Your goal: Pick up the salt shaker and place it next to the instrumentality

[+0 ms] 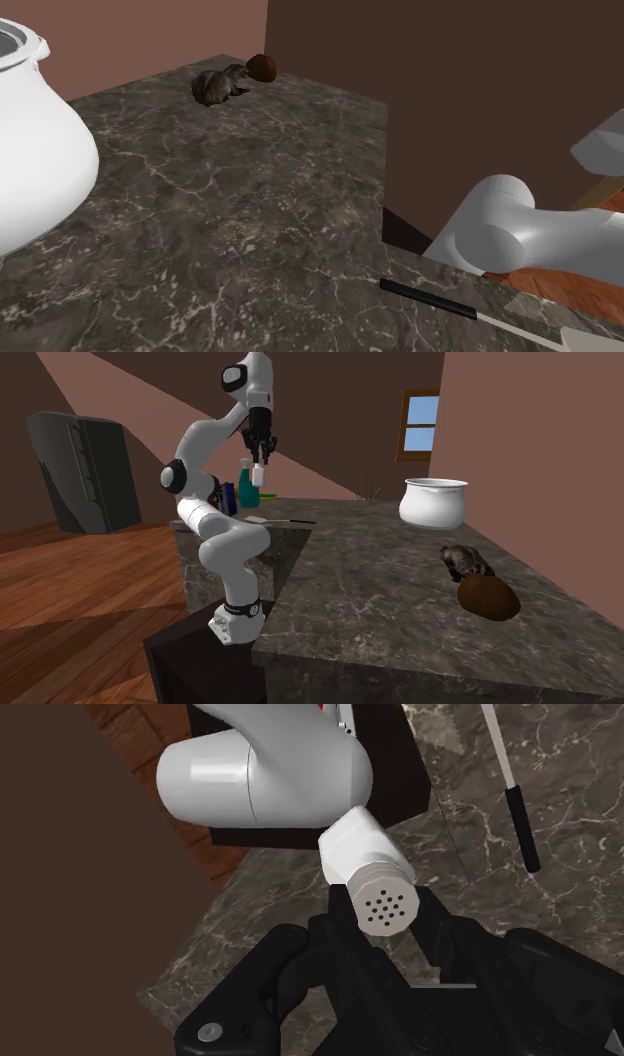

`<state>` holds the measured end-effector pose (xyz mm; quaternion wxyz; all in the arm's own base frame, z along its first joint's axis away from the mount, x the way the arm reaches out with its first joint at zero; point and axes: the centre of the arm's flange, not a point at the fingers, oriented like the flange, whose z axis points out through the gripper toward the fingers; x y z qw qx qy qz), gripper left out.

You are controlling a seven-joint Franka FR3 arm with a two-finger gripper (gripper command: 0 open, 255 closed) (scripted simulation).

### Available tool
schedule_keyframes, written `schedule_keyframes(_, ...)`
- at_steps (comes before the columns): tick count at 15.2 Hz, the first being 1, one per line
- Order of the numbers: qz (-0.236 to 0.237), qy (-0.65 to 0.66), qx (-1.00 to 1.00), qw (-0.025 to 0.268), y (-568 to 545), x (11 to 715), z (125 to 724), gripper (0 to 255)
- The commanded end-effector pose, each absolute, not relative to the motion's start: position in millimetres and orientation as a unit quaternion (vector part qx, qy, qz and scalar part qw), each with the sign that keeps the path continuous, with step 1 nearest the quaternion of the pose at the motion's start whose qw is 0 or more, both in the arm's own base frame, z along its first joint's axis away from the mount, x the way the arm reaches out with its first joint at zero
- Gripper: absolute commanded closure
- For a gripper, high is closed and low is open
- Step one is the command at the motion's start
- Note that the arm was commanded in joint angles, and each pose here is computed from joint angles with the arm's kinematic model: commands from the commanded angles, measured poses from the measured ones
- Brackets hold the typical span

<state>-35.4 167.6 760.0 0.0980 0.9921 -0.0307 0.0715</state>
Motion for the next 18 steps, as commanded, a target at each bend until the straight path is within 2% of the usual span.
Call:
schedule_keyframes(1, 0.071, -0.03, 0.992, 0.098, 178.8, -61.6, 758.5, 255)
schedule_keyframes(18, 0.071, -0.03, 0.992, 0.098, 272.6, -265.6, 759.1, 255)
